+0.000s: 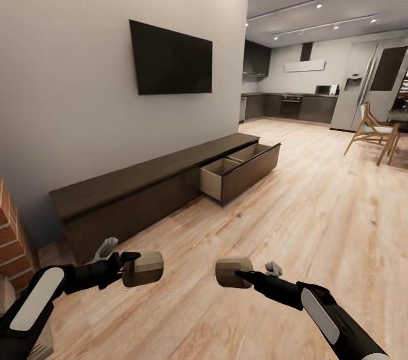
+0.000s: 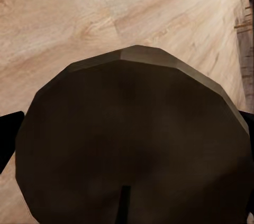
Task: Place each of the two pumpkins and all three candles from the living room inside a cabinet in the living room (use any cabinet), then make sure every cabinet is closed, and position the cauldron so it is next to a table in the living room.
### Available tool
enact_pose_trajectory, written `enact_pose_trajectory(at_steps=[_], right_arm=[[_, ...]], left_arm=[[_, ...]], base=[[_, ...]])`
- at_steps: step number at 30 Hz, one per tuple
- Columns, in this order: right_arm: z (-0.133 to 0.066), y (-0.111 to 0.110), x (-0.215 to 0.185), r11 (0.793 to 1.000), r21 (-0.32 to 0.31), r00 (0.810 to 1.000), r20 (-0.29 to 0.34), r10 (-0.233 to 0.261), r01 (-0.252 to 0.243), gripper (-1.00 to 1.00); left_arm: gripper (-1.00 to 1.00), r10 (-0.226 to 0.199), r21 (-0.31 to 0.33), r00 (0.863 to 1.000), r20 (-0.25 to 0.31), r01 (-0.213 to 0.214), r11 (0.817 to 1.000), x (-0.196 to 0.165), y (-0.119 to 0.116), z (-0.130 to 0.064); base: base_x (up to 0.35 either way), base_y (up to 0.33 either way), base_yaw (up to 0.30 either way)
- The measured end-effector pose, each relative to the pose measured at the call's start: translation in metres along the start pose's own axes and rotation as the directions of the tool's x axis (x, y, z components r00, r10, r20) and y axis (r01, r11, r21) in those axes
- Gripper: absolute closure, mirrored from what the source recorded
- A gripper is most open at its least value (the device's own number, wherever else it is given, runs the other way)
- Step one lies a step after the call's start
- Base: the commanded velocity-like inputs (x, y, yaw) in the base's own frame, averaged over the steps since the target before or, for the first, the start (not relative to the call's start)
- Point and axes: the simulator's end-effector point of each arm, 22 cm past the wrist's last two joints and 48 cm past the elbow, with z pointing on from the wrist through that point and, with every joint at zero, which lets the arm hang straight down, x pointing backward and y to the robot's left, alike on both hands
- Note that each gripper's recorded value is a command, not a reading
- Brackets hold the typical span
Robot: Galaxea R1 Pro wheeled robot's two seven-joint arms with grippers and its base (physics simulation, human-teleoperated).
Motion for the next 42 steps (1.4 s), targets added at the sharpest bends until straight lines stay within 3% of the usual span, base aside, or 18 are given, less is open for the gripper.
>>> enact_pose_trajectory(at_steps=[24, 42], right_arm=[[-0.023, 0.045, -0.035, 0.995, -0.036, 0.992, 0.09, -0.089, 0.093, 1.0], [-0.036, 0.077, -0.067, 0.994, -0.038, 0.991, 0.096, -0.096, 0.1, 1.0]], left_arm=[[1.0, 0.051, 0.088, 0.997, 0.054, -0.056, 0.995, -0.01, -0.053, -0.032], [1.0, 0.055, 0.095, 0.997, 0.061, -0.061, 0.994, -0.033, -0.091, -0.051]], base=[[0.0, 0.0, -0.274], [0.0, 0.0, -0.274]])
